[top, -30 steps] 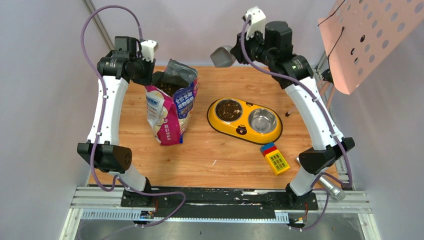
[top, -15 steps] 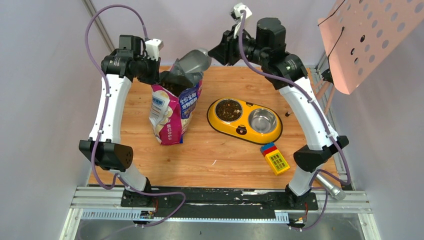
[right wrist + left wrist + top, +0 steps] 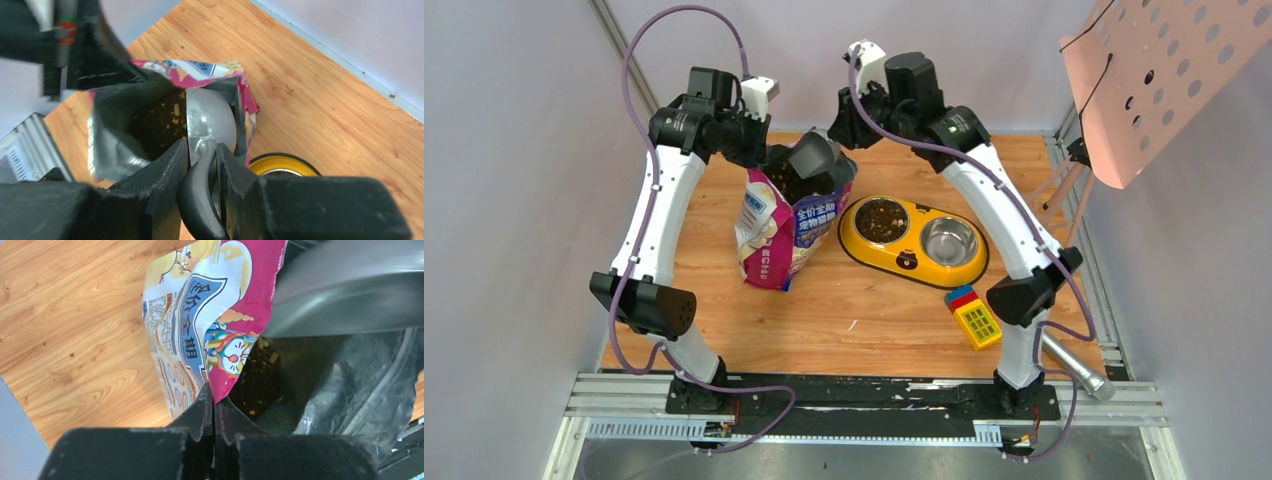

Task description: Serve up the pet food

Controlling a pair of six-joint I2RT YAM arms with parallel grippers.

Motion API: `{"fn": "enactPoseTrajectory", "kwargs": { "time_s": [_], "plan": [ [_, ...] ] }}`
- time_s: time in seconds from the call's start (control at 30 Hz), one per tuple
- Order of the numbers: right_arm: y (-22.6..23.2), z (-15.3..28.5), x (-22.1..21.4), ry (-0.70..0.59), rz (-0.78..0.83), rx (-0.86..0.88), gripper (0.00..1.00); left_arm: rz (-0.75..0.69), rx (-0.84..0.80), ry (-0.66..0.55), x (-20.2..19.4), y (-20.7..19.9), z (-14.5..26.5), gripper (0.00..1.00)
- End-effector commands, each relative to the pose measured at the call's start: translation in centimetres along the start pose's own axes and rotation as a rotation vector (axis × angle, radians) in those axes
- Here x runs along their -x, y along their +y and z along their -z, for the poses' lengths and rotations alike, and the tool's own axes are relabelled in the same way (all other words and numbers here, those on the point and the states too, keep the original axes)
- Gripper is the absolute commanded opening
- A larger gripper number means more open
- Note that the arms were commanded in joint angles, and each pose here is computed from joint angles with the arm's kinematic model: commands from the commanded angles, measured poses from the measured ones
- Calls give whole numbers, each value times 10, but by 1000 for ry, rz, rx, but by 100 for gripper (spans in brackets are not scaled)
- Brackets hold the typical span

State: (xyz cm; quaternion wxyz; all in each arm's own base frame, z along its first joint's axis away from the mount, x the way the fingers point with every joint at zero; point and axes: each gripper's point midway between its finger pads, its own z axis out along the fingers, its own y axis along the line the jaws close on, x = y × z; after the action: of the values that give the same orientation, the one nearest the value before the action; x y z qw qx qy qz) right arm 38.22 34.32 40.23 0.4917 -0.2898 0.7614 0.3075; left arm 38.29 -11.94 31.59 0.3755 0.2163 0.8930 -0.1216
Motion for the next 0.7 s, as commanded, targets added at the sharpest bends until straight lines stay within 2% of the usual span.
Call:
{"fn": "enactPoseTrajectory", "kwargs": {
  "time_s": [0.0,0.37,0.67],
  "plan": [
    [-18,-30,-9,23,-25,-122,0,-81,-101,-311,79,-37,37,0],
    [-30,-64,-72,168,-152,-245,0,-37,-70,-292,78,-30,26,0],
    [-18,-93,-120,237,-67,-248,0,-1,-84,-268,74,-31,15,0]
  ]
}}
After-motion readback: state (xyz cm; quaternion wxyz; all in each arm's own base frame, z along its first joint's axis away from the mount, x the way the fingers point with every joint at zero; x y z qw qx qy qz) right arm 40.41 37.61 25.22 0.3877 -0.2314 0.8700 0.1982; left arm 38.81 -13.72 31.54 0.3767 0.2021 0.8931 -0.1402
